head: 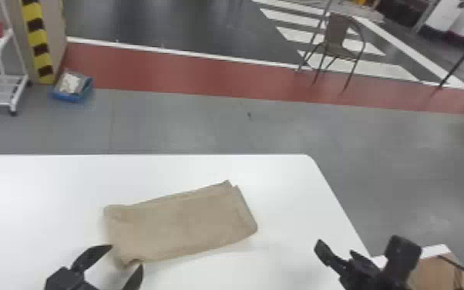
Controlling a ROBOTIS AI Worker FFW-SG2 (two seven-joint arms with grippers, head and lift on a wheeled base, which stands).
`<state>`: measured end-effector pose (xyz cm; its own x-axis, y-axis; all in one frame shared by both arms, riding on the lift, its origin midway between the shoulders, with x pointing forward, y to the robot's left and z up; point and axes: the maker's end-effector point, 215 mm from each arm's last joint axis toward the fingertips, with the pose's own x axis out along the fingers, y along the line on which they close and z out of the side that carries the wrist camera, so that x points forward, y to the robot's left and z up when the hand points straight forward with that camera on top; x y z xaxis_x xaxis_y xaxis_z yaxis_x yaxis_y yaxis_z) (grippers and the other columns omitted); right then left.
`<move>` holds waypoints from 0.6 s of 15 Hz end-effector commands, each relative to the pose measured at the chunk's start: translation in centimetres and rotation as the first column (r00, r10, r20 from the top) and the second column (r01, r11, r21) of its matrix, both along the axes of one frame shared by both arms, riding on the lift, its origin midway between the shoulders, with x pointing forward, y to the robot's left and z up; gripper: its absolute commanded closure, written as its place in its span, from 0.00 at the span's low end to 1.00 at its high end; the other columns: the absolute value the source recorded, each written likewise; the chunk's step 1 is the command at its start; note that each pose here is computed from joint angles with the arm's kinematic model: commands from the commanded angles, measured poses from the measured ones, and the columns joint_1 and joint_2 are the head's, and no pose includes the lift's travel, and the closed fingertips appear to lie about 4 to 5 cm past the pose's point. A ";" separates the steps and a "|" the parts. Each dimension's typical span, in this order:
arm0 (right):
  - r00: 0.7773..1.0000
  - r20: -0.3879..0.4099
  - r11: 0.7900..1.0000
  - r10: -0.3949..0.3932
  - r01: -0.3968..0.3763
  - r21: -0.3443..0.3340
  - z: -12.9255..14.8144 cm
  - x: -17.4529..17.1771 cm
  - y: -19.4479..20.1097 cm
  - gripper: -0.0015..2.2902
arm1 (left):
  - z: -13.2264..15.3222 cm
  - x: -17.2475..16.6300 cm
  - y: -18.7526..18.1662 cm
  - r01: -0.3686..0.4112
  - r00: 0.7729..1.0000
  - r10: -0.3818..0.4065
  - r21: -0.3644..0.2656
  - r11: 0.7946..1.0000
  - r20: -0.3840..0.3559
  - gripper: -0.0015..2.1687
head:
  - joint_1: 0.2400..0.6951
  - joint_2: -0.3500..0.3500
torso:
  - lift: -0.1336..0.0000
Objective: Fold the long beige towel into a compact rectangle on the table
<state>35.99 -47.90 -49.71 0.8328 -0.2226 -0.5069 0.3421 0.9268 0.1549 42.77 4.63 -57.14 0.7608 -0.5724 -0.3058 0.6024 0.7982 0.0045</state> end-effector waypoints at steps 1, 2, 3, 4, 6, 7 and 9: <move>1.000 -0.001 1.000 0.000 0.000 0.000 0.0 -0.2 0.0 0.03 | 0.4 0.8 0.2 -0.036 0.999 0.036 -0.004 0.999 0.014 0.10 | 1.00 0.00 | 1.00; 1.000 -0.004 1.000 0.000 0.000 0.001 -0.1 -0.2 0.0 0.03 | 0.7 1.2 0.4 -0.050 0.999 0.050 -0.013 0.999 0.021 0.10 | 1.00 0.00 | 1.00; 1.000 -0.005 1.000 0.000 0.000 0.002 -0.2 -0.2 0.0 0.03 | 0.6 1.3 0.5 -0.058 0.998 0.058 -0.009 0.998 0.020 0.10 | 1.00 0.00 | 1.00; 1.000 -0.005 1.000 0.000 0.000 0.002 -0.2 -0.2 0.0 0.03 | 0.6 1.5 0.2 -0.066 0.998 0.066 -0.005 0.998 0.023 0.10 | 1.00 0.00 | 1.00; 1.000 -0.004 1.000 0.000 0.000 0.001 -0.1 -0.2 0.0 0.03 | -0.4 1.6 0.0 -0.077 0.997 0.077 0.032 0.997 0.007 0.15 | 1.00 0.00 | 1.00; 1.000 -0.004 1.000 0.002 -0.002 0.002 -0.1 -0.2 0.1 0.03 | -0.6 1.5 -0.1 -0.074 0.997 0.074 0.041 0.996 0.005 0.15 | 1.00 0.00 | 1.00; 1.000 -0.002 1.000 0.000 0.000 0.003 -0.1 -0.2 0.0 0.03 | -0.3 1.2 0.4 -0.063 0.998 0.062 0.041 0.997 0.007 0.15 | 1.00 0.00 | 1.00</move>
